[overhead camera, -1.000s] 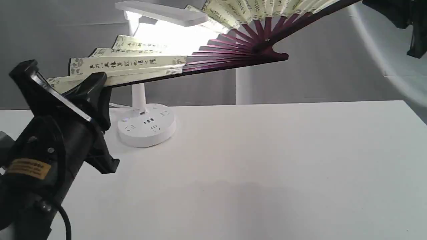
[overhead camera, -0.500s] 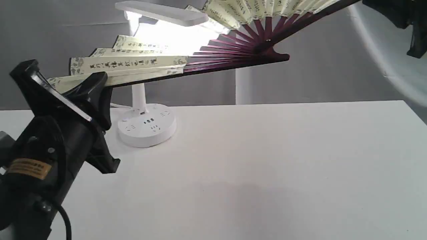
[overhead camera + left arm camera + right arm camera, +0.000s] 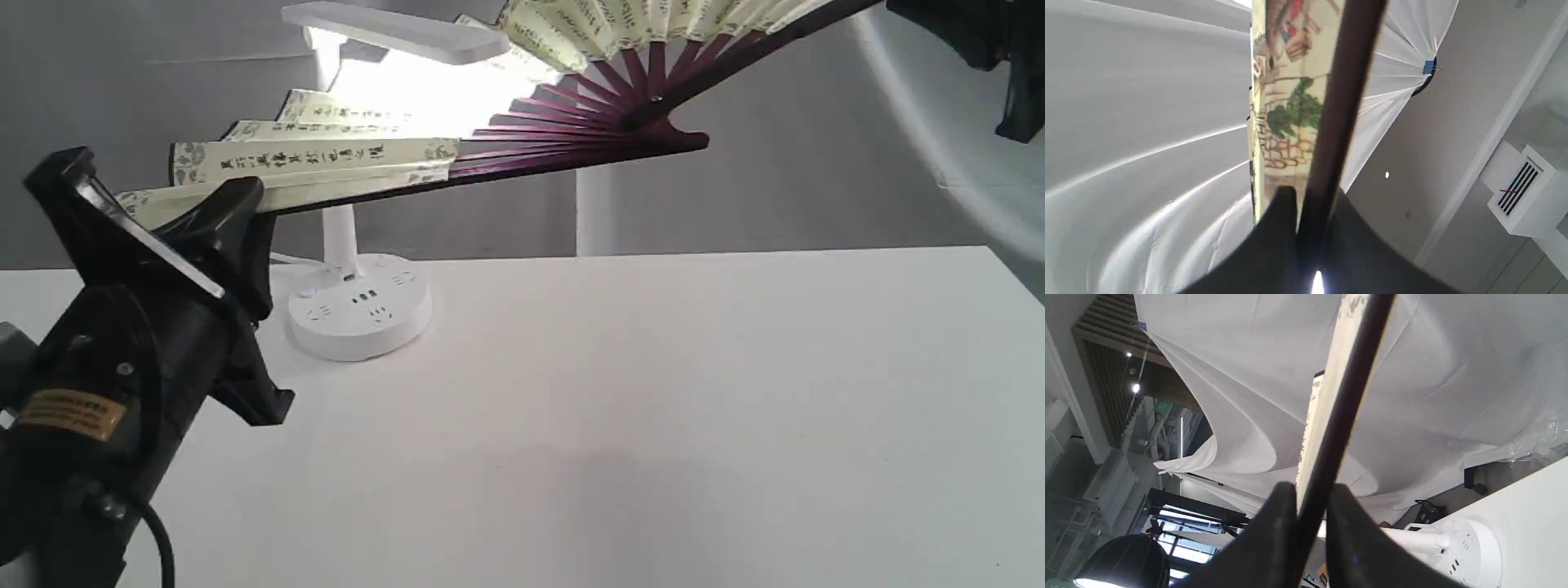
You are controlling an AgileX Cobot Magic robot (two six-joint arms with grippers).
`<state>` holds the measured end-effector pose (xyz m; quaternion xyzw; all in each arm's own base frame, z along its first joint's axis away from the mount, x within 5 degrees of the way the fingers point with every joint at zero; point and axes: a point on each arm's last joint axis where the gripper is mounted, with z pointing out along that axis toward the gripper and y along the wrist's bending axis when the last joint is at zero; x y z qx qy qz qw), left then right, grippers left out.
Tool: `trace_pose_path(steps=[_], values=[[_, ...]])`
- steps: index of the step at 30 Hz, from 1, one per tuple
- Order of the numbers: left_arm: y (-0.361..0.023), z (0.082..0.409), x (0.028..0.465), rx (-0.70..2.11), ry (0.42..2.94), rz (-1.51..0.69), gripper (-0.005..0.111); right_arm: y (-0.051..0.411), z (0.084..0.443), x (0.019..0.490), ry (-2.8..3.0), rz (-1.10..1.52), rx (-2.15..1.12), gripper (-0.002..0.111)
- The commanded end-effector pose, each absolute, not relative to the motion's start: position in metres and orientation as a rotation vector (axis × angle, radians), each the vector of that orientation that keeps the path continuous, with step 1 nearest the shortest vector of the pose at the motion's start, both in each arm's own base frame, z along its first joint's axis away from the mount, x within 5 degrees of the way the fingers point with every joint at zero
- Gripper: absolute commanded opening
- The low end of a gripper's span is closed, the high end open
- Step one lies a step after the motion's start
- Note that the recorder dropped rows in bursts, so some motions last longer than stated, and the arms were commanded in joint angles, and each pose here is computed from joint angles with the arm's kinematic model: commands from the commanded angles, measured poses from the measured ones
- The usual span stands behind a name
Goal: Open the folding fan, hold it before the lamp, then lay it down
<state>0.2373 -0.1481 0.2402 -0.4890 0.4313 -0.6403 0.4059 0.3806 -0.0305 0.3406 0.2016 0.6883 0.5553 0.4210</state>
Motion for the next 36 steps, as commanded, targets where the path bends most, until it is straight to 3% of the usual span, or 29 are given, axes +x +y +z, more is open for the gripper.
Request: trace_pose_path(steps=[1, 24, 36], values=[[-0.144, 0.252, 0.236, -1.211, 0.979, -1.685, 0.000, -0.030, 0.342, 0.380, 1.743, 1.333, 0.453, 0.000], [-0.150, 0.231, 0.237, -1.197, 1.301, -1.429, 0.000, -0.033, 0.284, 0.370, 1.893, 1.251, 0.654, 0.000], [-0.163, 0.192, 0.245, -1.211, 1.469, -1.357, 0.000, -0.035, 0.260, 0.363, 1.973, 1.161, 0.714, 0.000]])
